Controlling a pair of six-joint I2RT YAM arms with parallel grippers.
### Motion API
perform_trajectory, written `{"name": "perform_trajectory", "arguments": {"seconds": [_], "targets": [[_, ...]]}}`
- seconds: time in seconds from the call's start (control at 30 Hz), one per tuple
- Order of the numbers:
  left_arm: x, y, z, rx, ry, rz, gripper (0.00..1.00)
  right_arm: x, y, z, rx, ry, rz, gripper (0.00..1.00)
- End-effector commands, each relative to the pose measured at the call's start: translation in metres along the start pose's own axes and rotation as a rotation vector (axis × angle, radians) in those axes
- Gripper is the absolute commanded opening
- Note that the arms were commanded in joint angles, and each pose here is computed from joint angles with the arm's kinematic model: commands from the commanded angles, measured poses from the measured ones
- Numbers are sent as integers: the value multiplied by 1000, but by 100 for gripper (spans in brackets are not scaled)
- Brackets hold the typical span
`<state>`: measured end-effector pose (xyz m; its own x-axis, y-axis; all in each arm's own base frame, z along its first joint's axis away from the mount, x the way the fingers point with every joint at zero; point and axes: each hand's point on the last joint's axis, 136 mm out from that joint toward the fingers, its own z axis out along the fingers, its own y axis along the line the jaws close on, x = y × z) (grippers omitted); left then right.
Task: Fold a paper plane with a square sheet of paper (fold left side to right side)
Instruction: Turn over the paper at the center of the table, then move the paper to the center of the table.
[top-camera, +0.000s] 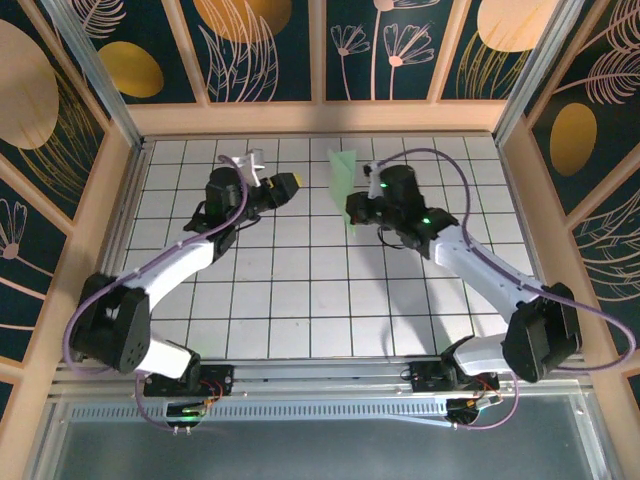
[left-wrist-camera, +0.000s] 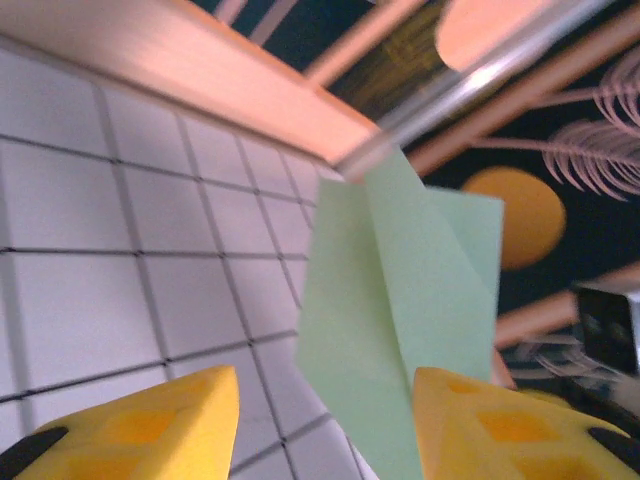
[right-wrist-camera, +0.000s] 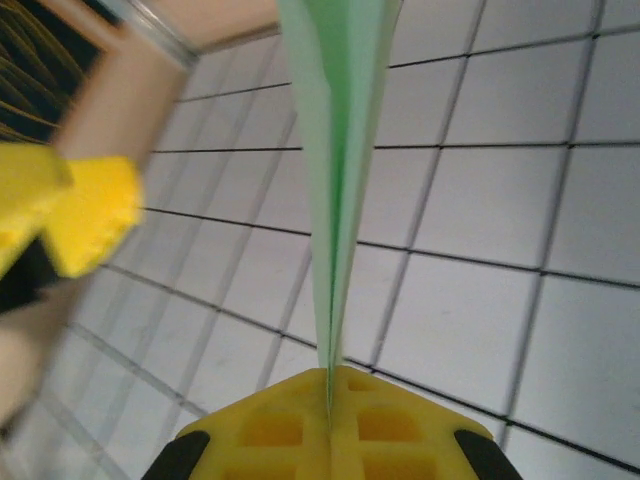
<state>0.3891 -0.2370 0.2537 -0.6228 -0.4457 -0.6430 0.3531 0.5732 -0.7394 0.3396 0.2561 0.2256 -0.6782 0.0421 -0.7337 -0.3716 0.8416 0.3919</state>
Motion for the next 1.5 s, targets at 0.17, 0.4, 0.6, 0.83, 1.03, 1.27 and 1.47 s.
{"name": "perform_trajectory", "arguments": {"seconds": [0.17, 0.4, 0.6, 0.83, 1.03, 1.27, 1.47], "targets": [[-33, 50, -63, -398, -226, 126, 56, 55, -78, 15, 951, 272, -541, 0], [-40, 59, -87, -480, -301, 124, 59, 93, -71, 54, 1019, 348, -646, 6], [-33, 63, -79, -474, -265, 109, 59, 129, -63, 81, 891, 442, -597, 27], [-29, 61, -69, -446, -228, 97, 61, 140, -29, 93, 591, 454, -372, 67], [-24, 58, -61, -410, -195, 76, 66, 109, -25, 70, 403, 366, -139, 91], [10, 58, -24, -286, -28, -13, 67, 62, -77, 27, 326, 178, 136, 99], [64, 53, 20, -172, 168, -127, 65, 52, -126, 2, 243, 30, 403, 99]]}}
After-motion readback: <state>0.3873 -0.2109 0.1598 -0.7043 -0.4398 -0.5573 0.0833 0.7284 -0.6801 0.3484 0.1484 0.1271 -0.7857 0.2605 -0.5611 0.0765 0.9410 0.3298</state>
